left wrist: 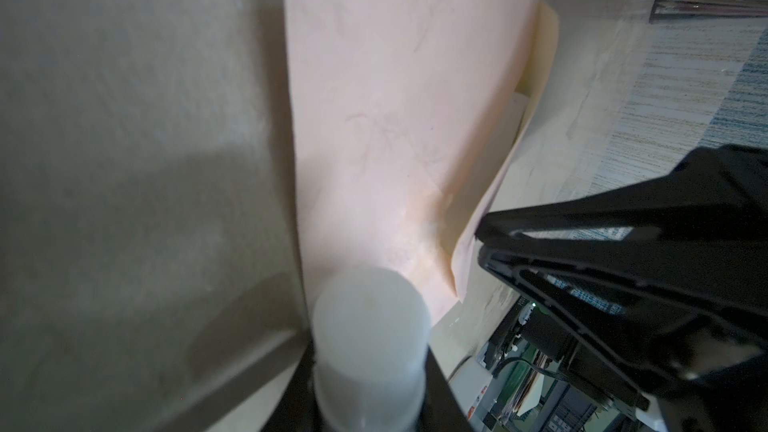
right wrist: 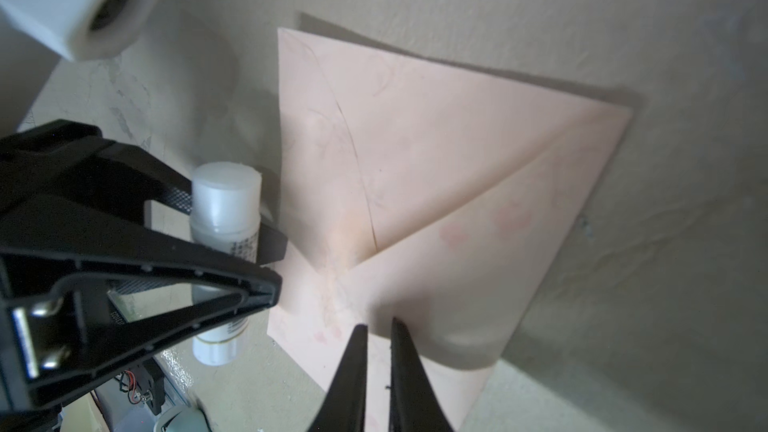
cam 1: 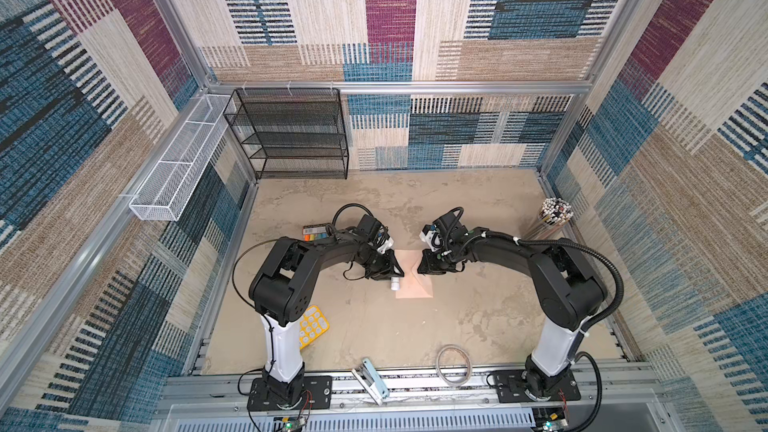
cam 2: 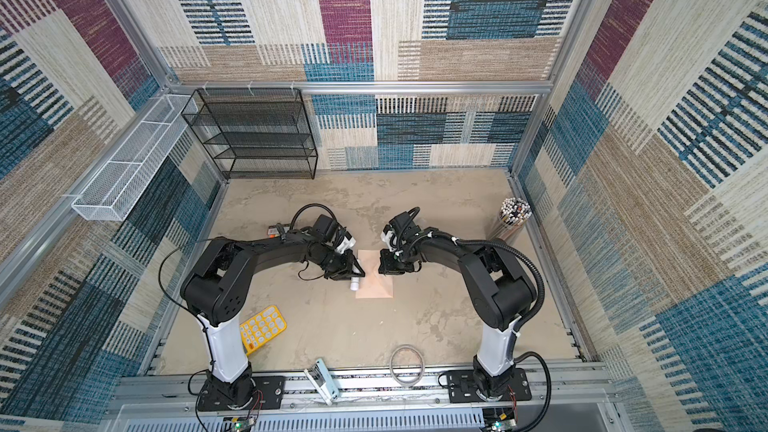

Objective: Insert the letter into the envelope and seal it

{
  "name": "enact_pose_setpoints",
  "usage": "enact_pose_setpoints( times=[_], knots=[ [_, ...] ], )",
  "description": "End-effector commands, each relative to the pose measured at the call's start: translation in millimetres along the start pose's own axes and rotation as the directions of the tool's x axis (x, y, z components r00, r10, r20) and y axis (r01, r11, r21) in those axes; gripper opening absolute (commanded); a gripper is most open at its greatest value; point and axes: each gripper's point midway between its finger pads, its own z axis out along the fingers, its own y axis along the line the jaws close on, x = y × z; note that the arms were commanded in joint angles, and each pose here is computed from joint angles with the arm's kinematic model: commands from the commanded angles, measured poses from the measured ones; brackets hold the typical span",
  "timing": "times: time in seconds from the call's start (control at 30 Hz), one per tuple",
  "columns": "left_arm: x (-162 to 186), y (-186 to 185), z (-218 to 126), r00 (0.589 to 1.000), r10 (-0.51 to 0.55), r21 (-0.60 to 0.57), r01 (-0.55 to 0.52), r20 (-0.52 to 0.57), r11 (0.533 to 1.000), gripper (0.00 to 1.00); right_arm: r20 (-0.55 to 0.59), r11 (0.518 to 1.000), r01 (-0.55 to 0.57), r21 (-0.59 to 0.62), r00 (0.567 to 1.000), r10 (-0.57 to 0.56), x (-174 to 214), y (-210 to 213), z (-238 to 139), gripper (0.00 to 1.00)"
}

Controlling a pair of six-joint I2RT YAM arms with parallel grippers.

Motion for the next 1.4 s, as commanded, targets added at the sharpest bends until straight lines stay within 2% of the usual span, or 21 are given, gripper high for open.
enact_pose_setpoints(
  times=[0.0, 0.87, 1.37],
  knots=[
    [1, 9, 1, 1.0, 0.02, -0.043, -0.02, 0.001, 0.999, 0.0, 0.007, 1.0, -0.006, 0.008, 1.0, 0.006, -4, 1, 1, 0.15],
    [0, 6, 3, 1.0, 0.026, -0.025, -0.026, 0.0, 0.999, 0.0, -0.042, 0.989, 0.024, 0.145, 0.999, -0.018, -4, 0, 17, 0.12],
    [0, 6, 2, 1.0, 0.027, -0.02, -0.027, 0.004, 0.999, 0.0, -0.131, 0.94, 0.065, 0.335, 0.991, -0.022, 9, -23, 34, 0.11]
  ],
)
